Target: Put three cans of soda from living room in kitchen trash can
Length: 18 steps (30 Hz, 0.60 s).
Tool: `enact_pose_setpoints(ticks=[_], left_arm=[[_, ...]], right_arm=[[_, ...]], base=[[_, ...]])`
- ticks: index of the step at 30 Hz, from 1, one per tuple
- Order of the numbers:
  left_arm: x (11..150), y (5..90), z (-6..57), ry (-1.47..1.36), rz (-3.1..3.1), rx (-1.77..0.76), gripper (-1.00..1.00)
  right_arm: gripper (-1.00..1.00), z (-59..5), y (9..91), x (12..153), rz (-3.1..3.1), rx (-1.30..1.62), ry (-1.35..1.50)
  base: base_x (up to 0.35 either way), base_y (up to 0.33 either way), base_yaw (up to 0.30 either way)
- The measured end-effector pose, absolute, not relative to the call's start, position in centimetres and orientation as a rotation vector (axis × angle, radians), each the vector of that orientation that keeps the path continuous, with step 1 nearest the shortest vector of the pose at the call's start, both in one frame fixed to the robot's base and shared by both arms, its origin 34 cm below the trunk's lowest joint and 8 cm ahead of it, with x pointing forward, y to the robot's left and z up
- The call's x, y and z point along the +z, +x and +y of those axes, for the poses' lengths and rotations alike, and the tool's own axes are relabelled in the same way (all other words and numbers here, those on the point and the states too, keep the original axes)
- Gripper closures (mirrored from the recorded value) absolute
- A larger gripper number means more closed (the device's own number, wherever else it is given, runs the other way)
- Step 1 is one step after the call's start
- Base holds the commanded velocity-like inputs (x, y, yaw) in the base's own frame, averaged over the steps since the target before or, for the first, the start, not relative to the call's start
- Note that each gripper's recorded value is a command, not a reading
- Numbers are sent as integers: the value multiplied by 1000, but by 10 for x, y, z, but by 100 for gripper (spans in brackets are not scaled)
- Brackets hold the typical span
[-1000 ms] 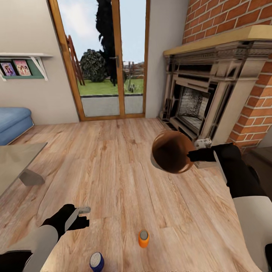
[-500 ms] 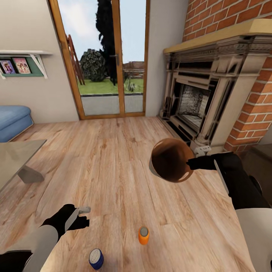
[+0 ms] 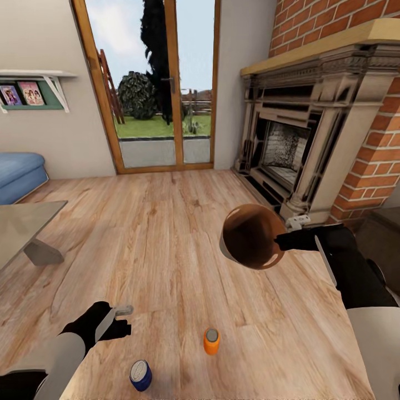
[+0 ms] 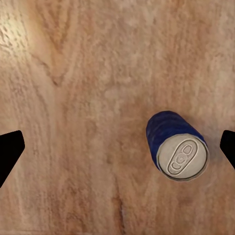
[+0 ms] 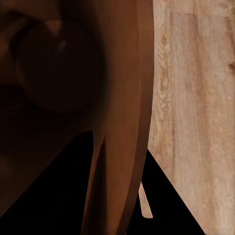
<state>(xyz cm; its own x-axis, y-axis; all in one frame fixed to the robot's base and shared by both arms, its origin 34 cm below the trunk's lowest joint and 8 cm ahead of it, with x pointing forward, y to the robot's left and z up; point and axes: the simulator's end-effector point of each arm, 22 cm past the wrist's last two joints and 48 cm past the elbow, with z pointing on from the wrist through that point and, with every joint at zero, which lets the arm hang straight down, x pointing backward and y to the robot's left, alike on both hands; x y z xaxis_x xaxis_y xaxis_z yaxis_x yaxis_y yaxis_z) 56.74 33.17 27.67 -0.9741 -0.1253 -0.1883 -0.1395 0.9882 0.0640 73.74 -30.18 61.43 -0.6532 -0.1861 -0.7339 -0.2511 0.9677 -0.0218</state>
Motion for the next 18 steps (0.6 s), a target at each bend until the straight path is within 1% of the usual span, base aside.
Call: enact_pose_setpoints(ticks=[18], left_arm=[[230, 543, 332, -198, 3033, 125, -100]], right_arm=[[100, -302, 734, 541, 2404, 124, -308]], base=[[0, 0, 0]])
